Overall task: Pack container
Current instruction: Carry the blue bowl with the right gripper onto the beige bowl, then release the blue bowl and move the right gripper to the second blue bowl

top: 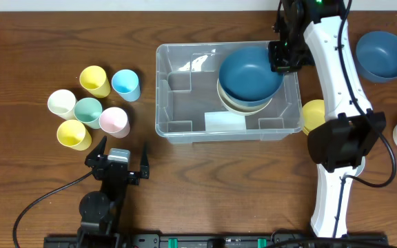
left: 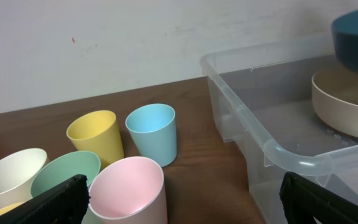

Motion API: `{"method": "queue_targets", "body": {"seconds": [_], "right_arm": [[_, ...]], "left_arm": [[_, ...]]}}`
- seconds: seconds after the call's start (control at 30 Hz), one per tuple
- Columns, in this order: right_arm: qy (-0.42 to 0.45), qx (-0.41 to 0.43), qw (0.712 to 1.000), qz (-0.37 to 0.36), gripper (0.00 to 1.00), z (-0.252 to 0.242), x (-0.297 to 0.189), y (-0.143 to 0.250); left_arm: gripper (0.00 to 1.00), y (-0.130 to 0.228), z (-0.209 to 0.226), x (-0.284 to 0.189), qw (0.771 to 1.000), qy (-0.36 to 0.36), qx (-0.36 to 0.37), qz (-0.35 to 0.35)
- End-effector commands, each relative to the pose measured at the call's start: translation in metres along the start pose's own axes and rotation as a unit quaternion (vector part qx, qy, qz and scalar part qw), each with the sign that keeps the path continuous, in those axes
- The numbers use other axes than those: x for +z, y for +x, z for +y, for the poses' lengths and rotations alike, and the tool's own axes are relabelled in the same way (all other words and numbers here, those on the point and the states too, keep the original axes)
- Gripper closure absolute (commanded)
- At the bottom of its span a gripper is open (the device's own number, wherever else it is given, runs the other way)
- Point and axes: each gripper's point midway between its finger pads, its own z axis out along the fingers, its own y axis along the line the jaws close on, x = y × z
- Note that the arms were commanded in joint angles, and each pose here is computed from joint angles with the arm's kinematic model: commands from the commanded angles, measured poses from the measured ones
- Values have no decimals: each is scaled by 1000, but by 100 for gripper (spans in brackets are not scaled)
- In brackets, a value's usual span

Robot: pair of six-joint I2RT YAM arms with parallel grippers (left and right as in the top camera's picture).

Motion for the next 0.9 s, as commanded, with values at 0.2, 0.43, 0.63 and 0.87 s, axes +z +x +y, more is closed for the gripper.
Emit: {"method": "queue_targets", "body": {"seconds": [0.2,0.43,0.63,0.87], "right_arm": [[3,-6,1000,-13,98,7,21,-7],[1,-9,1000,-24,60,8,32,-14],[1,-19,1000,-25,54,8,31,-15],[-10,-20,995,-96,57,11,-29,-22]], "left_arm": [[2,15,0,1,1000,-1,2,24],[2,15,0,1,1000,-1,2,24],[2,15,0,1,1000,-1,2,24],[2,15,0,1,1000,-1,2,24]]}}
